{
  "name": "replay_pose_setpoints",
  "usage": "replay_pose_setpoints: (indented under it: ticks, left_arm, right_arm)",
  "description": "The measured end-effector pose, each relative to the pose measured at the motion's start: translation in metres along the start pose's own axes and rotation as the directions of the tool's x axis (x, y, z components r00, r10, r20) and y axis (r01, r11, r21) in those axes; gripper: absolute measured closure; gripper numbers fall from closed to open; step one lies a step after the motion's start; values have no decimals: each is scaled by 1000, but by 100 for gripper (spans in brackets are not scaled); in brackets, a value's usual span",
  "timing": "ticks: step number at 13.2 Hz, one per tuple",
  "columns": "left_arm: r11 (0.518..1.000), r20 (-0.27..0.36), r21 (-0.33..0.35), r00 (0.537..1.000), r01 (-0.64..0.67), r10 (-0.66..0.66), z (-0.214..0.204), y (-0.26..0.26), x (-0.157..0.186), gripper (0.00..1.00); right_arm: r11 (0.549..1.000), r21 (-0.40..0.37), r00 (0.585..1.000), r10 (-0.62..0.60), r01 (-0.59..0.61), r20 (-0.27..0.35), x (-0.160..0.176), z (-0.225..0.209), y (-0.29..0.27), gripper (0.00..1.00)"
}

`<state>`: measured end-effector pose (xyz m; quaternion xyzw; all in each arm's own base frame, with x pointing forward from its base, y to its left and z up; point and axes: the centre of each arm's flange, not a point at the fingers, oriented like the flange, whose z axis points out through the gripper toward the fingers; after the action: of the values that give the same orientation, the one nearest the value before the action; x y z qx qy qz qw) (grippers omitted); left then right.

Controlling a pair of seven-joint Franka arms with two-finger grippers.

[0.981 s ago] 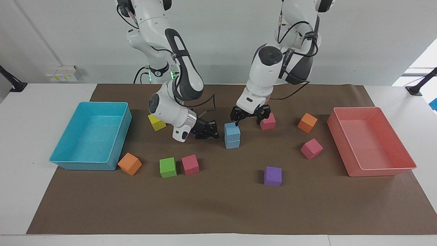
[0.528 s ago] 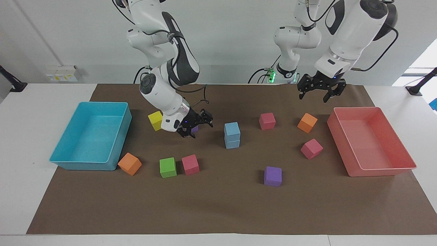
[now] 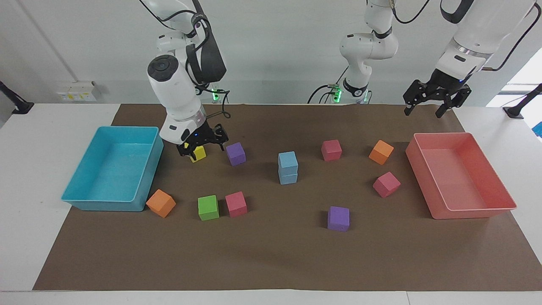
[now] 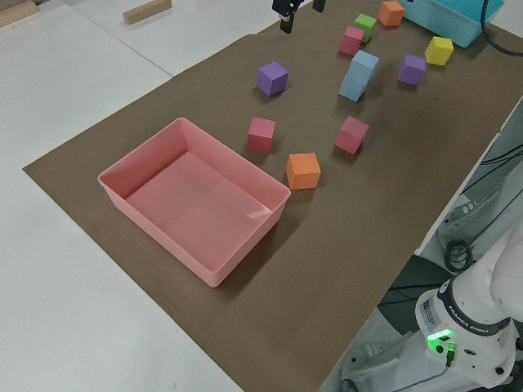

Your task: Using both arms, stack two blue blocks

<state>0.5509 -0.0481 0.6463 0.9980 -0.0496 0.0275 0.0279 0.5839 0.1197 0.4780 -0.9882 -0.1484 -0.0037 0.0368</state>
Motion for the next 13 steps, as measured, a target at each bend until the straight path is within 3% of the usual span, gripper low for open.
replay_pose_setpoints:
  ticks: [3,7,13]
  left_arm:
    - [1000,19,20,1000,-16,16,-5,6,16,0]
    - [999,92,19,995,-35,33,-3,15,2,0]
    - [999,96,18,994,-50,48,-4,23,-2,0]
  right_arm:
    - [996,-48,997,70,-72,-34,-8,-24,51,0]
    - [953,-42,953,296,-299,-66,-30,-56,94,0]
    - [944,-33,940,323,-328,-112,-56,-117,79,0]
